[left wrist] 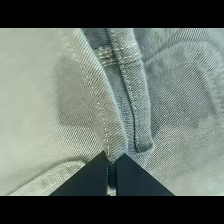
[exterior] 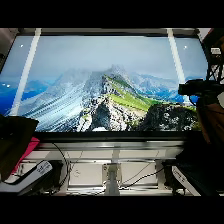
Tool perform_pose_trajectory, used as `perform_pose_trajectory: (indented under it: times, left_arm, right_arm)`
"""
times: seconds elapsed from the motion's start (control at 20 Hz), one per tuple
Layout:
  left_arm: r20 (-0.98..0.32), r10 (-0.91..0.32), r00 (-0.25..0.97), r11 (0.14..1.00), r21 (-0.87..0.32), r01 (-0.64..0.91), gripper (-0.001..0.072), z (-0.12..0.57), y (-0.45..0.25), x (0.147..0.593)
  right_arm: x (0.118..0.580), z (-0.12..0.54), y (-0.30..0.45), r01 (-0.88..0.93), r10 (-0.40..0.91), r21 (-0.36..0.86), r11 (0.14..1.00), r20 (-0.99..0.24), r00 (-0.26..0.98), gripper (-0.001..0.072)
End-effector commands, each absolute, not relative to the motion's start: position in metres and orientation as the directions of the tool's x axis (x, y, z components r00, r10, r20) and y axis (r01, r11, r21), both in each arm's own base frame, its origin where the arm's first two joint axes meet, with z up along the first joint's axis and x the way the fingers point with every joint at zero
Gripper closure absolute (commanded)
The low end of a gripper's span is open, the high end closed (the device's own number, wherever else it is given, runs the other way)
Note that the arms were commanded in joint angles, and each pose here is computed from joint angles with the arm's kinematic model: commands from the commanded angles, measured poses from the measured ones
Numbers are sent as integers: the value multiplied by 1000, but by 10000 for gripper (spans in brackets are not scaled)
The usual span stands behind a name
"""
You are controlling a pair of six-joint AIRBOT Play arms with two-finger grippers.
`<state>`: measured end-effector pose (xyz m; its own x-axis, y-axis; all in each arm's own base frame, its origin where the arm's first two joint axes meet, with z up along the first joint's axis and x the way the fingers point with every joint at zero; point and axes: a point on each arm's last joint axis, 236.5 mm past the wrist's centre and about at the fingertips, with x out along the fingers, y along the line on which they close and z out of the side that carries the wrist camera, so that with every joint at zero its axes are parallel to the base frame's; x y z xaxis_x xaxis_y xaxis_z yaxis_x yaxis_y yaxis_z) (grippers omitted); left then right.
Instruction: Fold the clothes and pants, and hang the long-sleeved shirts on hangers.
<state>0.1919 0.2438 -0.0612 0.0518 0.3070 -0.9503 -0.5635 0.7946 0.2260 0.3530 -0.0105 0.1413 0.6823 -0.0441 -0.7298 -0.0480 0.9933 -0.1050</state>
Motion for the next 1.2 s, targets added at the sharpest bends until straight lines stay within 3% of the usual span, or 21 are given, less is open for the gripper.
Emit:
perform_pose_trajectory:
  times: [0.0,0.1,0.25,0.45,0.6,0.85,1.15]
  left_arm:
    - [-884,432,181,761,249,-600,669,-4,251,199]
    - [-819,508,266,736,254,-627,669,35,252,201]
    - [-680,613,401,654,153,-741,669,96,249,204]
    - [-484,710,512,635,124,-763,669,167,235,192]
    - [-301,746,594,625,9,-780,669,219,223,189]
    - [7,676,737,720,-221,-658,670,301,178,193]
    - [201,493,846,826,-413,-383,670,392,122,205]
  right_arm:
    - [353,142,-10,-48,-44,-105,993,-729,683,693]
    - [353,142,-10,-48,-44,-105,993,-729,683,692]
    - [353,142,-10,-48,-44,-105,993,-729,683,693]
    - [353,142,-10,-48,-44,-105,993,-729,683,692]
    - [353,142,-10,-48,-44,-105,993,-729,683,693]
    - [353,142,-10,-48,-44,-105,993,-729,683,693]
    - [353,142,-10,-48,-44,-105,993,-729,683,693]
